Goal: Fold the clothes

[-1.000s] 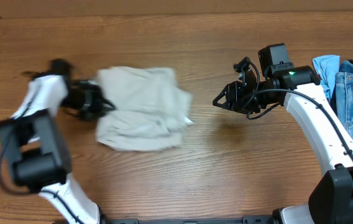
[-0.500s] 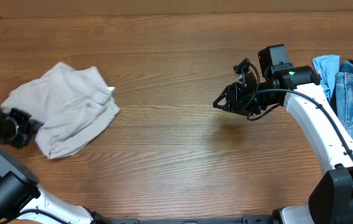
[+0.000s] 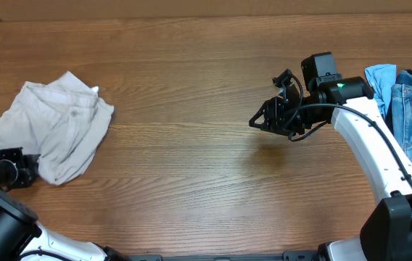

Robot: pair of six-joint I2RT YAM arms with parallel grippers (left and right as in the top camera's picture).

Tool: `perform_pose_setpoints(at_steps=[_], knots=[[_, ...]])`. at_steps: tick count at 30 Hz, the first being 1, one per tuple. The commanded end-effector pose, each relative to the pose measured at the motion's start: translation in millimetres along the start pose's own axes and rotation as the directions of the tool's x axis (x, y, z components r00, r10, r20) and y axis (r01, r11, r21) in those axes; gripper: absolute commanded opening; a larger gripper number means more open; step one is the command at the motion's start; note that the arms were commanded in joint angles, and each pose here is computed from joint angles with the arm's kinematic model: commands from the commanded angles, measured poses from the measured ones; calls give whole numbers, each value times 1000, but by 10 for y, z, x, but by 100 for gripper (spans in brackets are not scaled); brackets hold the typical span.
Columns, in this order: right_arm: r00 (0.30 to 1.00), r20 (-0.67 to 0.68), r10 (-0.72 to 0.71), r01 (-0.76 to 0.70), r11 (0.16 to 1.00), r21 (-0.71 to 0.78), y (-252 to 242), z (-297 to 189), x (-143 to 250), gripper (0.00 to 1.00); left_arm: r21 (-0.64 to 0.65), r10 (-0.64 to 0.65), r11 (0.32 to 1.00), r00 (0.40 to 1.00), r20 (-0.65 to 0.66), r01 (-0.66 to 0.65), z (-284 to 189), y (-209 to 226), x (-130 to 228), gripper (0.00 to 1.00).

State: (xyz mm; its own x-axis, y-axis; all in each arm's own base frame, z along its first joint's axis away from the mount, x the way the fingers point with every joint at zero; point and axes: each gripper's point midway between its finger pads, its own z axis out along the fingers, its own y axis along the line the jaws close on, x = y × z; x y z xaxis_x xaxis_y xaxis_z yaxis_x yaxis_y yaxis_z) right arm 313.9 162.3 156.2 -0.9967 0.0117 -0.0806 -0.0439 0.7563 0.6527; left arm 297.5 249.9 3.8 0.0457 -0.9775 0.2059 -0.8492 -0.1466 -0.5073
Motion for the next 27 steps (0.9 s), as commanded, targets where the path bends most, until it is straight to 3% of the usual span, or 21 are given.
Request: perform_pose_setpoints(at_steps=[1, 3, 7, 9, 12, 16, 18, 21, 25, 27], knots=[[999, 25, -19, 19, 1000, 1, 55, -95, -2, 43, -5, -135, 991, 989, -62, 134, 199, 6, 230, 4], [1000, 21, -16, 16, 1000, 1, 52, -95, 9, 43, 50, -89, 995, 995, -45, 92, 212, -133, 177, 4], [1000, 13, -8, 8, 1000, 11, 34, -94, 32, 43, 324, 188, 933, 980, -62, -159, 121, -730, 245, 5], [1000, 11, -6, 6, 1000, 11, 33, -94, 38, 43, 415, 243, 894, 961, -129, -170, 41, -865, 402, 27], [1000, 12, -7, 7, 1000, 11, 33, -94, 36, 45, 516, 348, 835, 910, -225, -192, -84, -924, 677, 40], [1000, 8, -4, 4, 1000, 11, 32, -94, 45, 47, 405, 320, 900, 877, -358, -163, -77, -515, 988, 46], [1000, -2, 4, -4, 1000, 13, 25, -94, 72, 47, 233, 336, 935, 874, -350, -266, -21, -119, 1007, 47], [1000, -13, 9, -9, 1000, 15, 20, -94, 100, 47, 56, 373, 925, 865, -337, -377, -55, 225, 962, 47], [1000, -11, 7, -7, 1000, 15, 20, -94, 96, 48, 91, 447, 893, 844, -298, -441, -289, 87, 1026, 48], [1000, -9, 6, -6, 1000, 15, 21, -94, 90, 48, 120, 545, 838, 812, -208, -532, -552, -129, 1037, 50]])
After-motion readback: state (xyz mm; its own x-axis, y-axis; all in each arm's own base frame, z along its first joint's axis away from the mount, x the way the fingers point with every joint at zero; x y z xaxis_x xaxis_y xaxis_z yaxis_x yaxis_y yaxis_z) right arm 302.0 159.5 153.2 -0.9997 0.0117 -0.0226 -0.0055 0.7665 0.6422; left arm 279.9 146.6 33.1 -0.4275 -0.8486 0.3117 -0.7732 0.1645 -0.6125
